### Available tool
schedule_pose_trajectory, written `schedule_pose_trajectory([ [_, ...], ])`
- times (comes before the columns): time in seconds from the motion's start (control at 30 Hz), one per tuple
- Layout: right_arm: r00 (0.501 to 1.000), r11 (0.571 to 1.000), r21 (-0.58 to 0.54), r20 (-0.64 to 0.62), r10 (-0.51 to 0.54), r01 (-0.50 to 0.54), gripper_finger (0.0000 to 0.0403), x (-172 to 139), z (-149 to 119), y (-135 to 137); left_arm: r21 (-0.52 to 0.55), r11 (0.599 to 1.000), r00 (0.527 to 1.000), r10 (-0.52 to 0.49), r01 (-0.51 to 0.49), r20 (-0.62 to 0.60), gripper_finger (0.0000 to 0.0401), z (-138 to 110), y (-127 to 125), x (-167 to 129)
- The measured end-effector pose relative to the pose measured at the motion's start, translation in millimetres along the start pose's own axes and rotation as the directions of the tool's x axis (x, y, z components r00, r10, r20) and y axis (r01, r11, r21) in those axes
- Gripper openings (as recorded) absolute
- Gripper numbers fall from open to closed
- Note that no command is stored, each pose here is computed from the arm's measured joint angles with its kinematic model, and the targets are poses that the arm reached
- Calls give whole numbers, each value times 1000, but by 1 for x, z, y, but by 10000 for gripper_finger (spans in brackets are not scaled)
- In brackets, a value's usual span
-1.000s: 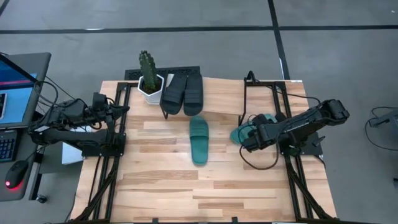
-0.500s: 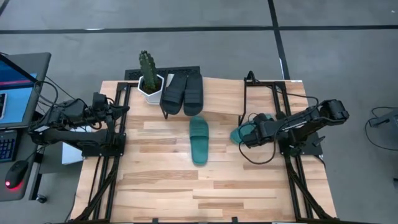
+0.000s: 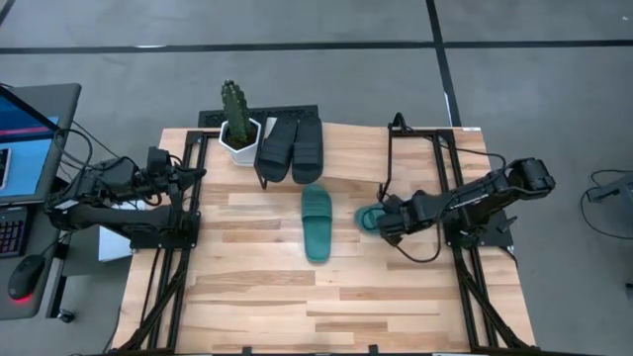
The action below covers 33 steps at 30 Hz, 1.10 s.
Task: Pick and place slides into the shelf
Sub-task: Put the right blue slides on the shelf
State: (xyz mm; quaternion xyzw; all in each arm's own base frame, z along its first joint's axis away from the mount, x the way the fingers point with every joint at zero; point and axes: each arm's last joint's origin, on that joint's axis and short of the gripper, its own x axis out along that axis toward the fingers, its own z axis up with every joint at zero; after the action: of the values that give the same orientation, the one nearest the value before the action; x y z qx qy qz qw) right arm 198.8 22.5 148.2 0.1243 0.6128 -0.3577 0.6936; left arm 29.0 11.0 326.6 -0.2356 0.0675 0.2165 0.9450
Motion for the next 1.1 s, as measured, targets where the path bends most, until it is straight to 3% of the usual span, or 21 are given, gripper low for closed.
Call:
schedule_pose_trajectory([
  [0.3, 971, 971, -74, 62, 232, -228, 0, -23, 7, 28, 0, 1000, 1000, 0, 0, 0, 0, 0, 0, 0],
  [0.57, 875, 897, -193, 215, 434, -397, 0, -61, 22, 56, 0, 1000, 1000, 0, 0, 0, 0, 0, 0, 0],
  [0.8, 797, 850, -276, 306, 521, -449, 0, -78, 30, 67, 0, 1000, 1000, 0, 0, 0, 0, 0, 0, 0],
  [0.93, 849, 877, -295, 267, 457, -379, 0, -76, 27, 61, 0, 1000, 1000, 0, 0, 0, 0, 0, 0, 0],
  [1.1, 963, 930, -312, 116, 243, -197, 0, -66, 11, 41, 0, 1000, 1000, 0, 0, 1, 0, 0, 0, 0],
])
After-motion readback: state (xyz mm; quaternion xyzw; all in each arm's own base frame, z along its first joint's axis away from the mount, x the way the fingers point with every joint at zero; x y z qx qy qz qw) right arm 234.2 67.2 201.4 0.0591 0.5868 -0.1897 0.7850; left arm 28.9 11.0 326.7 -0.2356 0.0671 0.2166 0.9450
